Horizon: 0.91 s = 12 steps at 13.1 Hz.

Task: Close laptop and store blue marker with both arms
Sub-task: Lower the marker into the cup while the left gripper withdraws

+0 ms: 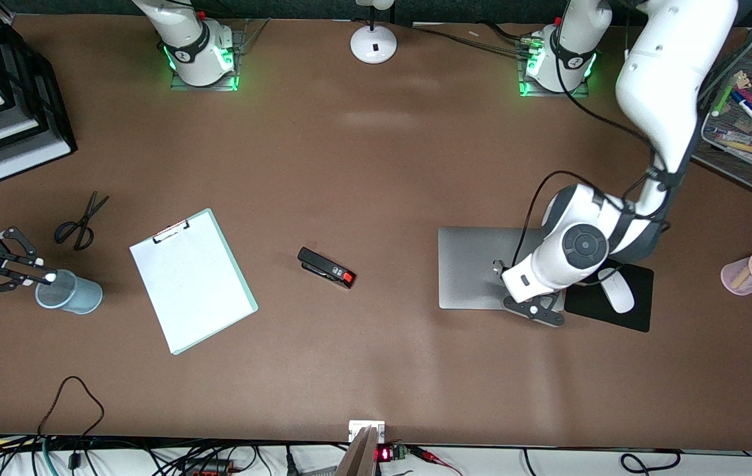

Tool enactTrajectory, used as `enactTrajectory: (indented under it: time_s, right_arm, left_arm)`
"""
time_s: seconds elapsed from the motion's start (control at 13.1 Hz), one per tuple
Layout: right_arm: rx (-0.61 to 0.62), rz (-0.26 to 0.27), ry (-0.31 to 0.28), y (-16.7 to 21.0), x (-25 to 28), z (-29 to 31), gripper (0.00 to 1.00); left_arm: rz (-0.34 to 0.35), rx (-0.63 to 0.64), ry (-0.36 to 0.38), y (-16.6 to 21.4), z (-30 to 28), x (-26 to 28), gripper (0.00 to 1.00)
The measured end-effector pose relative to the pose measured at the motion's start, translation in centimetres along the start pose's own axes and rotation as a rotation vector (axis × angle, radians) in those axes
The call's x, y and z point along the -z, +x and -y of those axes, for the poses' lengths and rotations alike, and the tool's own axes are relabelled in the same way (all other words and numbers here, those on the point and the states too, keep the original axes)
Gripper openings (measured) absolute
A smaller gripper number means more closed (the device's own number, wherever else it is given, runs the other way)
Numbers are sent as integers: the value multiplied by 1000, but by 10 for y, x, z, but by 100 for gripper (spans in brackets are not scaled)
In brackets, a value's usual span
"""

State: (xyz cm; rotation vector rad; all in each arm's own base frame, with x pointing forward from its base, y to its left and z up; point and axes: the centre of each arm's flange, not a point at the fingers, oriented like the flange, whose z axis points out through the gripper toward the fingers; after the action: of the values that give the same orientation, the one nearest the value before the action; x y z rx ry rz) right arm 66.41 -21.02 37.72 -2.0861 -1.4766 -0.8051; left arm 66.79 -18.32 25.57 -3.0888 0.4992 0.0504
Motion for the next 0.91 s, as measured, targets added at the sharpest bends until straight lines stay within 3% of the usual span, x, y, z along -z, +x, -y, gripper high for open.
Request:
enactTrajectory:
  time_s: [0.23,0.69,0.76,0.91]
  right_arm:
    - [-12,-66,-12,-25,-8,-5,19]
    - [-34,-80,-30,-57,-8,-16,19]
    - [-36,-84,-35,-60,-7,-17,19]
    - [-45,-87,-39,-67,-6,-18,19]
  left_arm:
    - [49,-15,32,-10,-11,68,1]
    - [170,20,67,-57,-11,178,4]
    - [180,16,78,-66,-12,195,7]
    - [169,-1,95,-81,-15,228,26]
